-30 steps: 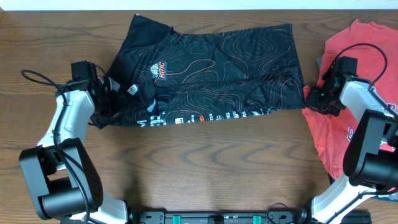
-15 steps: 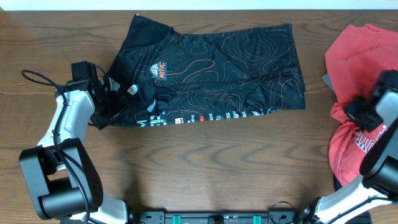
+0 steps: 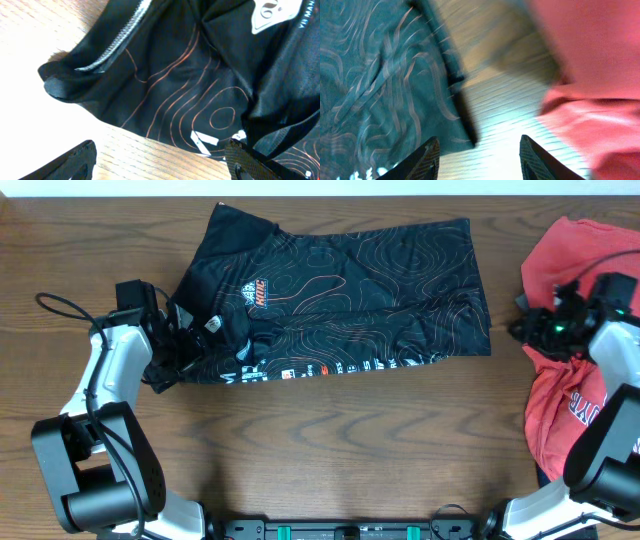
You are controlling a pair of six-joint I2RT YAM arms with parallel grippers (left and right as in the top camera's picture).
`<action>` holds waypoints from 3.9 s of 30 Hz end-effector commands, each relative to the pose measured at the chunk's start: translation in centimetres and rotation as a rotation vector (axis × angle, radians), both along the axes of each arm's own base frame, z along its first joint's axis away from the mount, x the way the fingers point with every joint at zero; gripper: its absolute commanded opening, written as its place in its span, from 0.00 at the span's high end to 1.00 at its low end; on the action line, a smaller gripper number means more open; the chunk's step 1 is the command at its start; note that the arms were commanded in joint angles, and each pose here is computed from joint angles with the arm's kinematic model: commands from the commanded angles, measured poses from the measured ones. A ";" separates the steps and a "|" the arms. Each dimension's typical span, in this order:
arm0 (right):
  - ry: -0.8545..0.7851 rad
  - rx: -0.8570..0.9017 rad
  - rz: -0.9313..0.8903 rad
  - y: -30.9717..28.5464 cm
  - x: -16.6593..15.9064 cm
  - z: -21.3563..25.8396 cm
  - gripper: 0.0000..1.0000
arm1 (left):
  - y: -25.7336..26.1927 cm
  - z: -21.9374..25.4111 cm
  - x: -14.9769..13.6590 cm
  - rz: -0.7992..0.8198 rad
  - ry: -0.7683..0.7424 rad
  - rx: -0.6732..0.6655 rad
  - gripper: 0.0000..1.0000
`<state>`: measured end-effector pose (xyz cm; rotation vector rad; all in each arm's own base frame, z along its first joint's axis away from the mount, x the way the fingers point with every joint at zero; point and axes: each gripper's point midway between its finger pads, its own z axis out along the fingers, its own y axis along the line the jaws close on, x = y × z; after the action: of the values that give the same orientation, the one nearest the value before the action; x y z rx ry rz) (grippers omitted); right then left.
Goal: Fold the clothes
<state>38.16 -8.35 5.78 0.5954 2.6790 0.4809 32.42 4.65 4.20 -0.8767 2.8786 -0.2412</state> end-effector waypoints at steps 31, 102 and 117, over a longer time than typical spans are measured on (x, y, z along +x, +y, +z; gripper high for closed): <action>0.104 -0.142 0.150 3.9 -0.6 -2.6 0.46 | 2.0 -4.0 -1.1 0.007 0.090 0.103 0.94; 0.560 -0.410 -0.159 0.7 -10.6 -1.6 0.34 | -0.4 3.9 -3.9 -0.043 -0.060 -0.141 0.76; 0.136 -0.186 0.128 6.0 -4.1 5.0 0.24 | -6.3 11.6 9.6 -0.406 -0.513 0.068 0.12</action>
<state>33.54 -3.36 9.46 0.5359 2.8866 0.1412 40.21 -1.99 15.89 -0.2083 2.5318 -0.4078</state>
